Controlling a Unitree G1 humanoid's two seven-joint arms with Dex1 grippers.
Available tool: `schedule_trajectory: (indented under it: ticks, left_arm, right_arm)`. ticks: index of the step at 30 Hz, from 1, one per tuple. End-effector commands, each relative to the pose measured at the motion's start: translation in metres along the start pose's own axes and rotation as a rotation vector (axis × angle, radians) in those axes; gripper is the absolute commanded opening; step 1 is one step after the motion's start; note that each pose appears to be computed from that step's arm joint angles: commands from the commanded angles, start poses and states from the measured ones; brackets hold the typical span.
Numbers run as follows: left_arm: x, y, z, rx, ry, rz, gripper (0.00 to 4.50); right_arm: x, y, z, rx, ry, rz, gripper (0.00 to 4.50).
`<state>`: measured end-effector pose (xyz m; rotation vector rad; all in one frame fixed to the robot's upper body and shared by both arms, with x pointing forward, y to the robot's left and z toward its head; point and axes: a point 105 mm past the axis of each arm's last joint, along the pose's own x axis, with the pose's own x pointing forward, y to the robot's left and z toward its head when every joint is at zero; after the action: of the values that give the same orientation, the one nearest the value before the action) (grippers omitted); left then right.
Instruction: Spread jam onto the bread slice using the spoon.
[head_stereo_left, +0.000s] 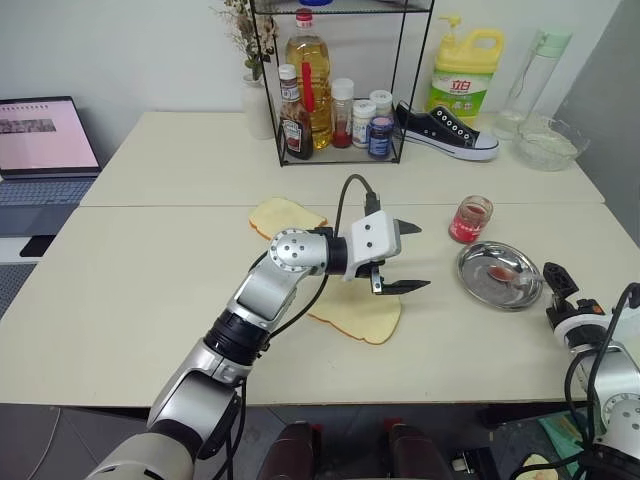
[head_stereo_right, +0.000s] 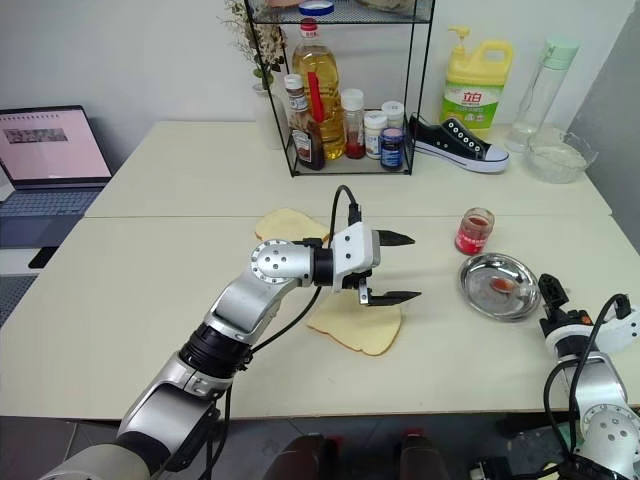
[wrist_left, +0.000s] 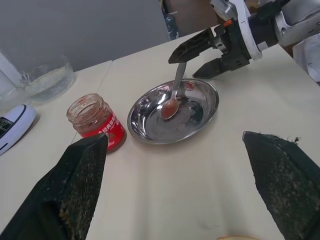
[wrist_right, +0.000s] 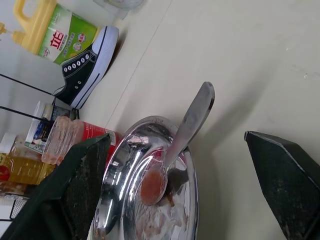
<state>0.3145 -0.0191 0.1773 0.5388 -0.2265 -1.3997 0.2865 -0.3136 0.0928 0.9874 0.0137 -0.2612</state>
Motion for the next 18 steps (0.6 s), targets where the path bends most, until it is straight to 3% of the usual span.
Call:
schedule_trajectory:
  ticks: [1, 18]
  left_arm:
    - [0.001, 0.003, 0.018, 0.057, -0.040, 0.008, 4.48]
    - [0.002, 0.006, 0.021, 0.074, -0.034, 0.004, 4.48]
  right_arm:
    - [0.007, 0.004, 0.010, -0.008, -0.046, 0.030, 4.50]
    - [0.023, -0.004, 0.007, 0.018, -0.077, 0.032, 4.50]
